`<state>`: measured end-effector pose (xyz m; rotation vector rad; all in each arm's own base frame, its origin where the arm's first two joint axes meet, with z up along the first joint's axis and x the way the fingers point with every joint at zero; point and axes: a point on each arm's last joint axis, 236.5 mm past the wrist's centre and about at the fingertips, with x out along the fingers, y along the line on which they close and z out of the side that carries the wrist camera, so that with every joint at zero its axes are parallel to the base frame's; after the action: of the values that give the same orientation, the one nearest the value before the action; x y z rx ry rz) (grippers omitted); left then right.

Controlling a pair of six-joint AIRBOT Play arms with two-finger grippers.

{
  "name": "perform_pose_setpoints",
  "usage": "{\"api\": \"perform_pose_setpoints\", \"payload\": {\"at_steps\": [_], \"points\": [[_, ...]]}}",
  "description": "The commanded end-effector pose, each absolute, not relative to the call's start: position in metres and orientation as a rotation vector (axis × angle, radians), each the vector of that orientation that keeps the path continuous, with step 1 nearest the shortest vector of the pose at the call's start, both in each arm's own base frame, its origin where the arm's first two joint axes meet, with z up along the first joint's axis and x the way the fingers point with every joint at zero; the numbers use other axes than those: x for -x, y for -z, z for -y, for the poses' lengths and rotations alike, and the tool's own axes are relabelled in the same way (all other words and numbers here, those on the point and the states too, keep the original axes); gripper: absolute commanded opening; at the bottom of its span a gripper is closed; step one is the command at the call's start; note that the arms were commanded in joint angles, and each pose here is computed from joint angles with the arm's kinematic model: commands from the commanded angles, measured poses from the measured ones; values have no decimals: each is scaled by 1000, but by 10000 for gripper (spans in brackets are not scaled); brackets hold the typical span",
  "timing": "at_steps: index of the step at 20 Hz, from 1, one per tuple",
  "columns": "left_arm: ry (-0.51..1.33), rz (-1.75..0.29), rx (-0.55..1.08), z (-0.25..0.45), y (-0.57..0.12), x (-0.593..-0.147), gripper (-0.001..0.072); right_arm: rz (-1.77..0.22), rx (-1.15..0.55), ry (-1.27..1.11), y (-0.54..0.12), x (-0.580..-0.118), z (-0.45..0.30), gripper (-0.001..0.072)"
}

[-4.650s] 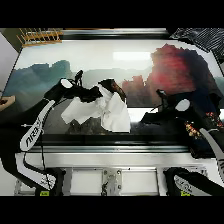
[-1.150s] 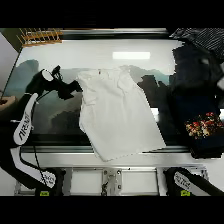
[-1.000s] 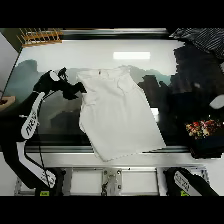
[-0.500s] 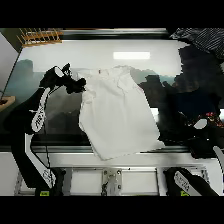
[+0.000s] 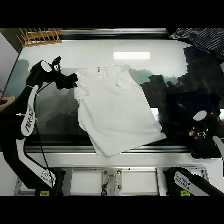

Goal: Fold the clothes and pants, and hang the long-sleeved shirts on hangers.

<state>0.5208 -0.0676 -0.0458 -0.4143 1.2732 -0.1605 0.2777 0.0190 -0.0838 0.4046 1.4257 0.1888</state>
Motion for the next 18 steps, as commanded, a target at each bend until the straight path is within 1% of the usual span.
{"api": "perform_pose_setpoints", "payload": {"at_steps": [1,3,5,7,9,12,13,14,15,16,17,18], "points": [[132,-1326,262,45,31,-469,8,-1224,-305,-112,13,-368,14,6],[149,-1390,235,58,36,-417,8,-1117,-220,-86,-30,-425,29,6],[191,-1456,199,80,45,-362,8,-1019,-186,-103,-65,-478,26,6],[266,-1517,189,112,54,-310,8,-952,-172,-124,-87,-520,13,7],[360,-1565,189,148,64,-264,8,-919,-162,-127,-94,-544,1,7],[465,-1547,133,188,74,-229,9,-894,-161,-152,-97,-556,-17,10],[495,-1537,112,199,74,-222,10,-901,-159,-161,-97,-555,-21,46],[528,-1535,107,211,72,-216,226,-916,-173,-177,-96,-551,-26,279],[546,-1536,131,220,68,-213,552,-939,-188,-191,-95,-546,-30,608],[551,-1534,150,225,63,-214,598,-954,-189,-194,-96,-540,-29,639],[557,-1533,163,227,54,-218,598,-962,-190,-195,-100,-535,-27,480],[553,-1521,174,224,43,-226,598,-959,-185,-195,-110,-528,-25,411]]}}
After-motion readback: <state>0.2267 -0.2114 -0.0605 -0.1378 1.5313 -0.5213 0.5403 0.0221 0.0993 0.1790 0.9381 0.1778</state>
